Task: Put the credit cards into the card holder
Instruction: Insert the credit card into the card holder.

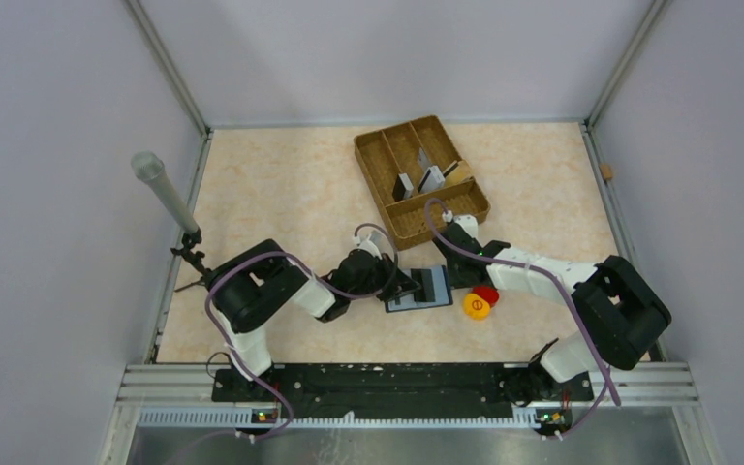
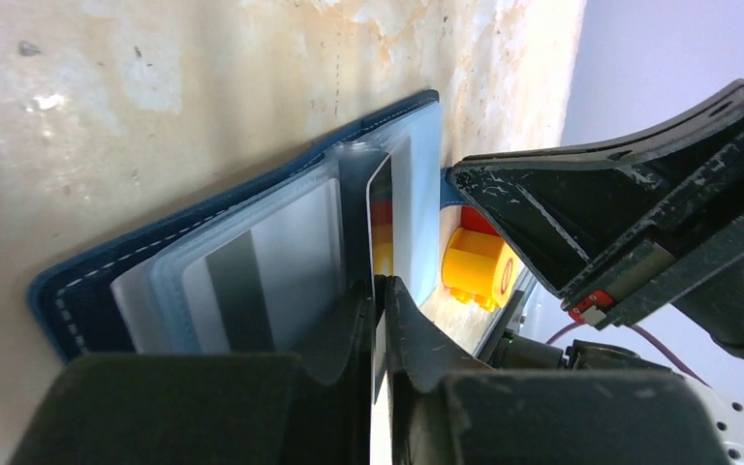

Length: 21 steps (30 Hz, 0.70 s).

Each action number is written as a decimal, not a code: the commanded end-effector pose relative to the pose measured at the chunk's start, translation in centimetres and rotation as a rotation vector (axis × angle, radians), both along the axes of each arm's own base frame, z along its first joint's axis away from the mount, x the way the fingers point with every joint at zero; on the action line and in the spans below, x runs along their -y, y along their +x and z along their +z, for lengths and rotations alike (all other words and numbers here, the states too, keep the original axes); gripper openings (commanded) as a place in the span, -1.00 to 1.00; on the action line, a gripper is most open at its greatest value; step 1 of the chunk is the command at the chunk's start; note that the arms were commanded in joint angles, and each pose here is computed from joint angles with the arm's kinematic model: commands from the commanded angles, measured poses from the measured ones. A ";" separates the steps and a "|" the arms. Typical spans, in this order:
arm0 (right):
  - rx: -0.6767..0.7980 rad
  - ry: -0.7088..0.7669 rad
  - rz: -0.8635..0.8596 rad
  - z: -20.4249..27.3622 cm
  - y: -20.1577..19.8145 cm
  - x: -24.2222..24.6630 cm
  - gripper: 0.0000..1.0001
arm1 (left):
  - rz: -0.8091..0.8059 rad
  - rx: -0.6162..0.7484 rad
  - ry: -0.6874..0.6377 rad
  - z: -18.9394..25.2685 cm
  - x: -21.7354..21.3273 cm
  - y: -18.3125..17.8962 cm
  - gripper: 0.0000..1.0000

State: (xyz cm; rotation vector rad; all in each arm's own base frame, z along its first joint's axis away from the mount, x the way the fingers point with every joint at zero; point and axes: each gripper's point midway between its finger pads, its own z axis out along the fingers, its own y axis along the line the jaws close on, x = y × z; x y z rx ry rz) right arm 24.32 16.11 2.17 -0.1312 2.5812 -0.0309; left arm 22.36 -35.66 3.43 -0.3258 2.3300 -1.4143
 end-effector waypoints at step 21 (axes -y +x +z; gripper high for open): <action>0.033 0.002 -0.041 1.4 -0.2 0.3 -1.00 | -0.094 0.203 0.302 2.6 1.0 0.1 0.04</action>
